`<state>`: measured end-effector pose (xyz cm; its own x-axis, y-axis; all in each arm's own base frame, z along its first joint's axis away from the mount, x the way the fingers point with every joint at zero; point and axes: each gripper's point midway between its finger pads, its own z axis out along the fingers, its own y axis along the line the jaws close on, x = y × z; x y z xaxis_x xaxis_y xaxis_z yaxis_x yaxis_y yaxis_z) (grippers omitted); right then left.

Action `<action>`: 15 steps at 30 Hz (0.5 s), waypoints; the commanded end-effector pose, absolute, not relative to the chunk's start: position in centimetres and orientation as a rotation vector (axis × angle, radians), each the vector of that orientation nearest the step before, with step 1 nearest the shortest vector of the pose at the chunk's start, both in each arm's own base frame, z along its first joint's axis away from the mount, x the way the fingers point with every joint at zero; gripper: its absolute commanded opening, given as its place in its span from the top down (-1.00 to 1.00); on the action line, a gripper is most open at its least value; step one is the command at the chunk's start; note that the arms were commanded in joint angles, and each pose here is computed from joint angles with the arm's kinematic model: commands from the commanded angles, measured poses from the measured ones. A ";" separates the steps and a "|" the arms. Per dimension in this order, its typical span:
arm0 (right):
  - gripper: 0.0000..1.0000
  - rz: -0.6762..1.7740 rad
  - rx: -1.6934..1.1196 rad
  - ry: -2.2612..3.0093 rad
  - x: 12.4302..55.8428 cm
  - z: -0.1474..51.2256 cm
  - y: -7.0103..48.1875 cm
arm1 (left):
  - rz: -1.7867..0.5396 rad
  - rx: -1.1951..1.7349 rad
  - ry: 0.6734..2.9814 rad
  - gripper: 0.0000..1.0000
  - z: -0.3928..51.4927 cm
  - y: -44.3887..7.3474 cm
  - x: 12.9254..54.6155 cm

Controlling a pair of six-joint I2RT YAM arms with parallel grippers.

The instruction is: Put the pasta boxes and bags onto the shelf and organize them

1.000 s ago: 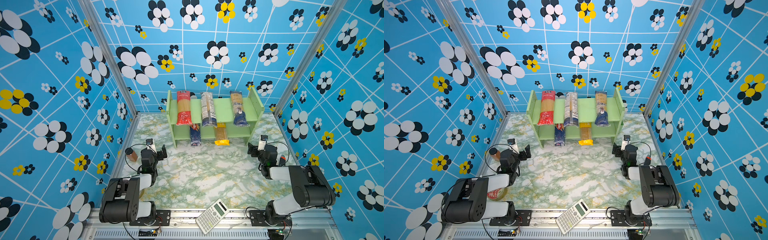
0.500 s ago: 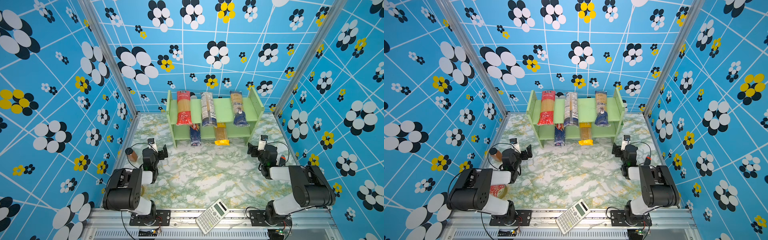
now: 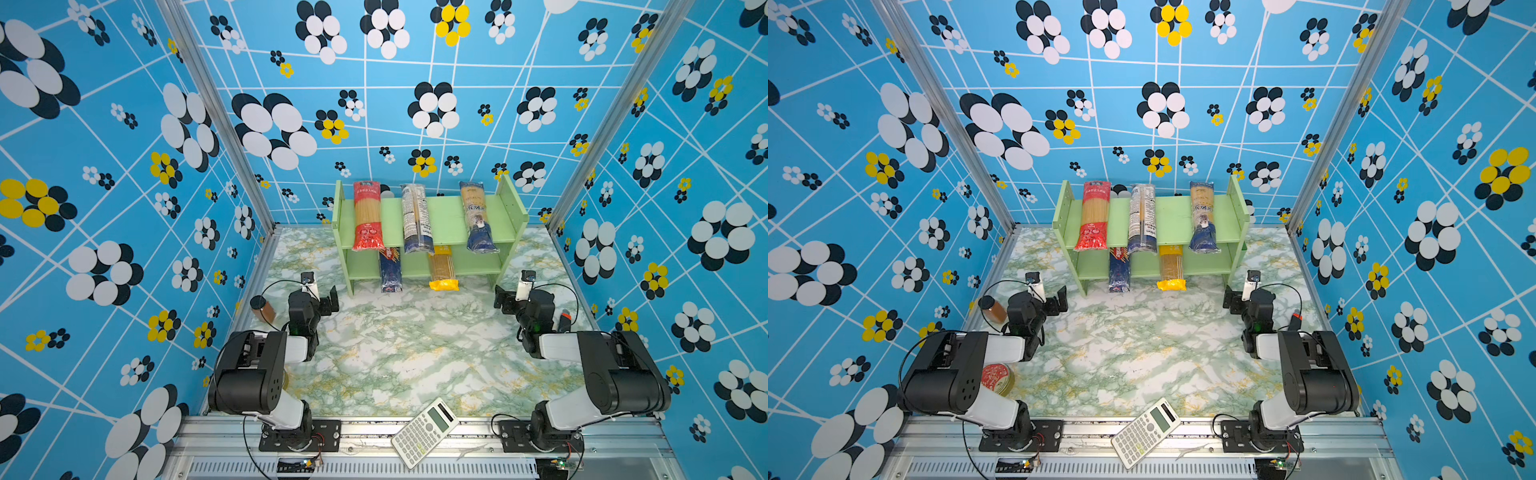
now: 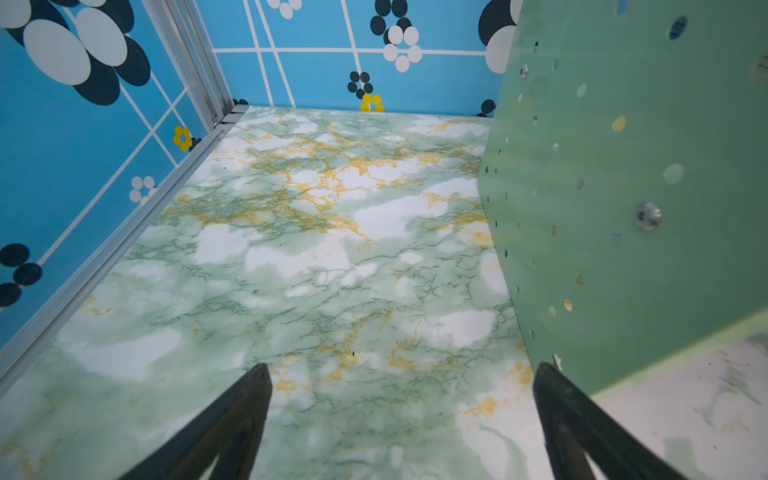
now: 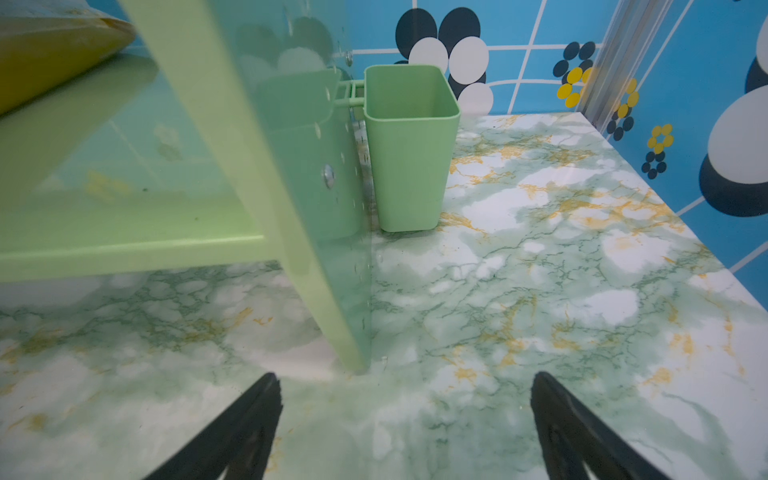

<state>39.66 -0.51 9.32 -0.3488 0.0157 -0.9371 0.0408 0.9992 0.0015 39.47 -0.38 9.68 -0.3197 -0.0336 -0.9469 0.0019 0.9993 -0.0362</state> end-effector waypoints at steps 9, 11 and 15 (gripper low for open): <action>-0.98 -0.036 0.055 1.916 39.7 9.3 -0.9 | -0.004 -0.004 1.909 -0.99 9.5 -0.4 39.8; -0.98 -0.037 0.056 1.917 39.7 9.3 -0.9 | 0.007 -0.001 1.907 -0.98 9.6 -0.5 39.8; -0.98 -0.043 0.058 1.917 39.6 9.3 -1.0 | 0.017 0.002 1.906 -0.98 9.6 -0.5 39.8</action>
